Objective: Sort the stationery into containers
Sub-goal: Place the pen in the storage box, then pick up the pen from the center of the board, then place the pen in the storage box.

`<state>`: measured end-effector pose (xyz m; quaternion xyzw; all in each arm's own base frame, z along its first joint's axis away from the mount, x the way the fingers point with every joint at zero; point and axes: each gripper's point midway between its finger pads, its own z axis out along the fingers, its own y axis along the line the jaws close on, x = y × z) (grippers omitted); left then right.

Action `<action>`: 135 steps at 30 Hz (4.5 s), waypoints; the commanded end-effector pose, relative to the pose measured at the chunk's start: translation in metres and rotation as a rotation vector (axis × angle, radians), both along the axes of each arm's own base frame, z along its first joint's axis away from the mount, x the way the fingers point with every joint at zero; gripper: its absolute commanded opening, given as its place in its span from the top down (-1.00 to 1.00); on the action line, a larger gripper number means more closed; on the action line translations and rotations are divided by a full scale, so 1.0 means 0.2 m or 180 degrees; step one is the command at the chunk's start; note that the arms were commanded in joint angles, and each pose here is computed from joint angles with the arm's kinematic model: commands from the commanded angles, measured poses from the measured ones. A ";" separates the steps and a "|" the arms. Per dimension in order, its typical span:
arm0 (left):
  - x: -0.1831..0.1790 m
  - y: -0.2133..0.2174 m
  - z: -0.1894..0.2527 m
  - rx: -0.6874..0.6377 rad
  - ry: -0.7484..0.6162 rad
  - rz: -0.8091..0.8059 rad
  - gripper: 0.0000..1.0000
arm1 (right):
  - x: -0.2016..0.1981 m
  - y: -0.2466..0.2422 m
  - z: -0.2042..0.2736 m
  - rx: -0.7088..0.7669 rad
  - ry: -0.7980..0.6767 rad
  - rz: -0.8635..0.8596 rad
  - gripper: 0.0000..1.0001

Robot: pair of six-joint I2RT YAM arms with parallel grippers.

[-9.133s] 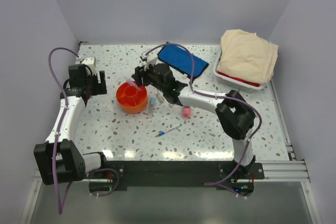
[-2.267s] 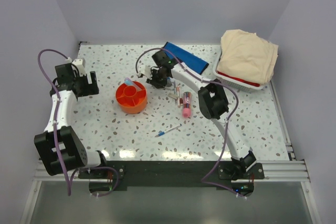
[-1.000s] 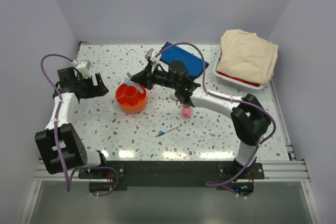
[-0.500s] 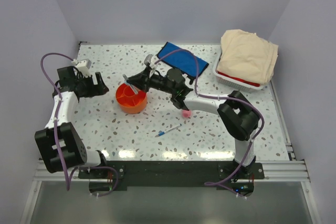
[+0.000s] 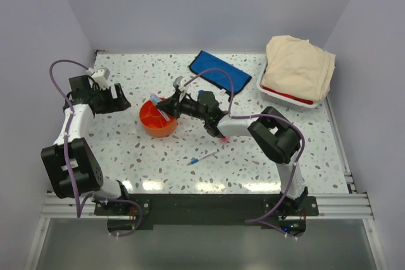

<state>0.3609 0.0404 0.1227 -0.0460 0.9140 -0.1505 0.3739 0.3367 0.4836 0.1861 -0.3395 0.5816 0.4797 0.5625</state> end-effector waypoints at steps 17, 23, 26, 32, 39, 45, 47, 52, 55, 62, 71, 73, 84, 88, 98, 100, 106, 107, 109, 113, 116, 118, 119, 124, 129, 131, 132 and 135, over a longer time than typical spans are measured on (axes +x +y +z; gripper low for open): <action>0.06 0.04 0.24 0.0139 -0.0470 0.0127 -0.75 | -0.19 -0.37 0.29 -0.1061 -0.1000 0.0368 0.03; 0.03 0.05 0.39 0.0288 -0.0796 0.0161 -0.77 | -0.65 -0.75 -0.17 -0.2911 -0.0742 0.2216 -0.04; 0.02 0.04 0.43 0.0321 -0.0946 0.0172 -0.77 | -0.74 -0.86 -0.33 -0.3394 -0.0588 0.2747 -0.29; -0.03 0.03 0.45 0.0347 -0.1006 0.0173 -0.77 | -0.77 -0.85 -0.53 -0.3706 -0.0805 0.2858 -0.20; -0.09 0.02 0.45 0.0494 -0.1019 0.0095 -0.78 | -0.86 -0.81 -0.70 -0.3865 -0.0752 0.2893 0.01; -0.10 0.01 0.43 0.0479 -0.1008 0.0052 -0.78 | -0.84 -0.75 -0.70 -0.3823 -0.0740 0.2675 0.03; -0.10 0.00 0.42 0.0447 -0.1002 0.0038 -0.78 | -0.82 -0.74 -0.70 -0.3821 -0.0750 0.2579 0.03; -0.09 -0.01 0.41 0.0387 -0.0997 0.0020 -0.78 | -0.77 -0.71 -0.74 -0.3874 -0.0725 0.2384 0.03; -0.08 -0.01 0.39 0.0371 -0.0974 0.0001 -0.78 | -0.76 -0.71 -0.78 -0.3934 -0.0680 0.2363 0.04; -0.09 -0.01 0.37 0.0412 -0.0946 -0.0034 -0.78 | -0.78 -0.76 -0.89 -0.4119 -0.0529 0.2372 0.12; -0.12 -0.02 0.34 0.0433 -0.0897 -0.0053 -0.78 | -0.79 -0.84 -1.05 -0.4459 -0.0500 0.2218 0.38; -0.13 -0.01 0.34 0.0457 -0.0897 -0.0067 -0.78 | -0.79 -0.85 -1.09 -0.4540 -0.0585 0.2164 0.45; -0.10 -0.01 0.38 0.0491 -0.1002 -0.0067 -0.79 | -0.80 -0.78 -1.08 -0.4661 -0.0533 0.1855 1.00; -0.08 0.00 0.40 0.0493 -0.1044 -0.0063 -0.79 | -0.79 -0.64 -0.74 -0.4253 -0.0575 0.1834 1.00; -0.08 -0.01 0.37 0.0457 -0.1013 -0.0088 -0.77 | -0.53 -0.18 0.41 -0.1860 -0.0355 0.1213 1.00; -0.07 -0.01 0.36 0.0446 -0.0991 -0.0087 -0.77 | -0.44 -0.12 0.58 -0.1400 -0.0446 0.0901 1.00; -0.04 -0.01 0.34 0.0369 -0.0941 -0.0092 -0.77 | -0.27 -0.12 0.84 -0.0358 -0.0749 0.0138 1.00; -0.04 -0.01 0.34 0.0360 -0.0926 -0.0089 -0.77 | -0.24 -0.12 0.80 -0.0324 -0.0699 0.0090 1.00; -0.02 0.00 0.33 0.0340 -0.0879 -0.0100 -0.77 | -0.21 -0.09 0.79 -0.0155 -0.0594 0.0065 1.00; 0.00 0.01 0.32 0.0355 -0.0817 -0.0106 -0.77 | -0.14 -0.07 0.74 -0.0014 -0.0500 0.0007 1.00; 0.02 0.02 0.32 0.0372 -0.0798 -0.0079 -0.77 | -0.08 -0.07 0.68 0.0045 -0.0457 -0.0059 1.00; 0.03 0.03 0.33 0.0365 -0.0785 -0.0052 -0.76 | -0.03 -0.08 0.65 0.0091 -0.0399 -0.0104 1.00; 0.04 0.04 0.33 0.0366 -0.0786 -0.0039 -0.75 | -0.02 -0.08 0.63 0.0091 -0.0370 -0.0115 1.00; 0.05 0.05 0.30 0.0317 -0.0705 0.0011 -0.76 | 0.08 -0.11 0.54 0.0155 -0.0295 -0.0164 1.00; 0.07 0.07 0.28 0.0356 -0.0633 0.0061 -0.76 | 0.14 -0.11 0.41 0.0146 -0.0141 -0.0163 1.00; 0.08 0.08 0.26 0.0369 -0.0596 0.0072 -0.76 | 0.15 -0.11 0.35 0.0127 -0.0091 -0.0175 1.00; 0.08 0.08 0.27 0.0376 -0.0598 0.0066 -0.76 | 0.15 -0.11 0.34 0.0137 -0.0063 -0.0176 1.00; 0.11 0.10 0.25 0.0376 -0.0565 0.0082 -0.76 | 0.15 -0.12 0.29 0.0126 -0.0013 -0.0213 1.00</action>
